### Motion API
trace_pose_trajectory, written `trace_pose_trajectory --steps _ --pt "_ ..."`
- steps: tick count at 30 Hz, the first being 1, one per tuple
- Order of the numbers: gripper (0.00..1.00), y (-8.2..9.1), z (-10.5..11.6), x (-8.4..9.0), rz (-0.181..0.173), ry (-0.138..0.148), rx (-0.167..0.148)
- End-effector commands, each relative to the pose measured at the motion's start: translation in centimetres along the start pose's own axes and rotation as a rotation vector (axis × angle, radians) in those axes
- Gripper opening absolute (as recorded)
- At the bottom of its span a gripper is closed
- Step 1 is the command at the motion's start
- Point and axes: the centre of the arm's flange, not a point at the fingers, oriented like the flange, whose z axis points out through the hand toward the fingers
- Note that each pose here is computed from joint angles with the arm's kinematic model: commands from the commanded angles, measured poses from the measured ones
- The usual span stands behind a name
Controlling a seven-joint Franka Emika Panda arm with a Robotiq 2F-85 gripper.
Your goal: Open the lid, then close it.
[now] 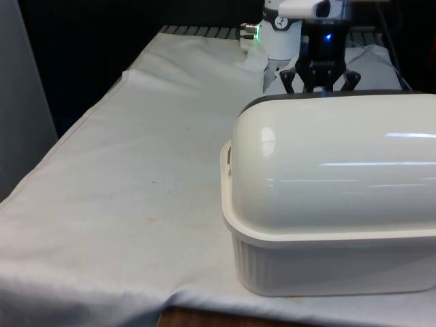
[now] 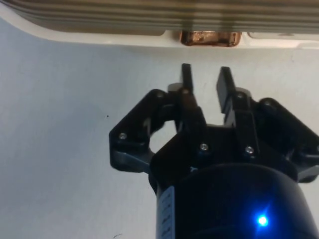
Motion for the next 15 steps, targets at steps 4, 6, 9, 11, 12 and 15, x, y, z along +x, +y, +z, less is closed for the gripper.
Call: trace_pose_trajectory --steps 4,6,9,11,12,15 --pt "0.14 -0.2 0.0 0.0 -0.001 0.012 0.013" --pt "0.04 -0.3 -0.3 0.2 0.0 0.009 0.013" --pt "0.0 -0.5 -0.7 0.5 0.002 0.01 0.015" --pt "0.0 -0.6 -1.0 0.7 0.005 0.009 0.019" --pt "0.0 -0.7 -1.1 0.9 0.007 0.01 0.022" --pt "0.0 -0.7 -1.3 1.1 0.01 0.009 0.027"
